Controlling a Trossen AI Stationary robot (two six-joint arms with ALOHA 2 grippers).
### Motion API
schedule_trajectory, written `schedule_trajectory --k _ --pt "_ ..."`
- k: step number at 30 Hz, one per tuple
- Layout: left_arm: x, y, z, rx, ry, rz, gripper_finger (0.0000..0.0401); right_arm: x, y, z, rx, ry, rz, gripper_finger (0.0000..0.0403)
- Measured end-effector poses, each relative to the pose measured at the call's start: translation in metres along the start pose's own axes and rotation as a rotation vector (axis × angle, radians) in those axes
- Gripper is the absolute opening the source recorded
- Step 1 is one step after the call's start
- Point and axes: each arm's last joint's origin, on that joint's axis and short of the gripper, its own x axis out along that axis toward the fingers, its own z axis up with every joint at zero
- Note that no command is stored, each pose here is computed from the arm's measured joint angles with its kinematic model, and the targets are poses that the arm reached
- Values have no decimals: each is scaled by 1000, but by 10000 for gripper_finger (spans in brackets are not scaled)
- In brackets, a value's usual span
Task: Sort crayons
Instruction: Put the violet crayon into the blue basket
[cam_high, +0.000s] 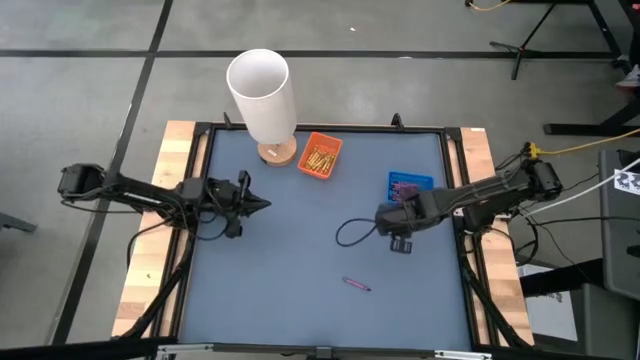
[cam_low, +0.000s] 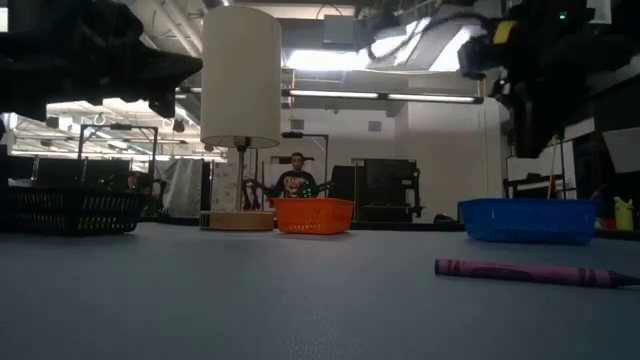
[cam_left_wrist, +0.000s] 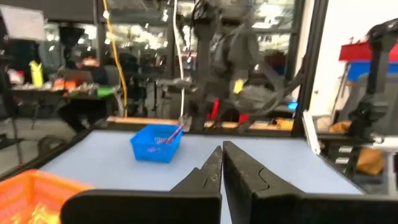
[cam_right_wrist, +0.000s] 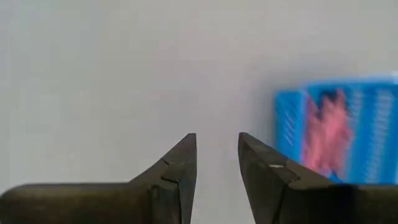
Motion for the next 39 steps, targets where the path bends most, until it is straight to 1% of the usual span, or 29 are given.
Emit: schedule_trajectory --k 4,10,14,17,20,24,30,33,36,39 --pt "-3 4 -2 -1 42 27 0 3 20 5 4 -137 67 115" --pt "-5 8 -3 23 74 58 0 11 51 7 91 -314 200 115" --pt "-6 10 -3 33 76 70 0 15 72 3 117 -409 300 115" --pt "-6 11 -2 34 71 75 0 18 85 -3 110 -455 360 115" --pt "-7 12 -1 35 66 50 0 21 97 -8 114 -498 408 115" --pt "-8 14 1 38 51 32 0 28 109 -15 141 -525 420 115" --pt "-13 19 -1 10 97 64 0 43 130 -19 173 -519 421 115" --pt "-16 19 0 6 102 34 0 51 141 -18 169 -529 442 115" --pt "-18 18 4 10 75 6 0 58 149 -16 167 -544 461 115" --pt "-21 18 7 12 63 7 0 64 152 -12 181 -570 461 115"
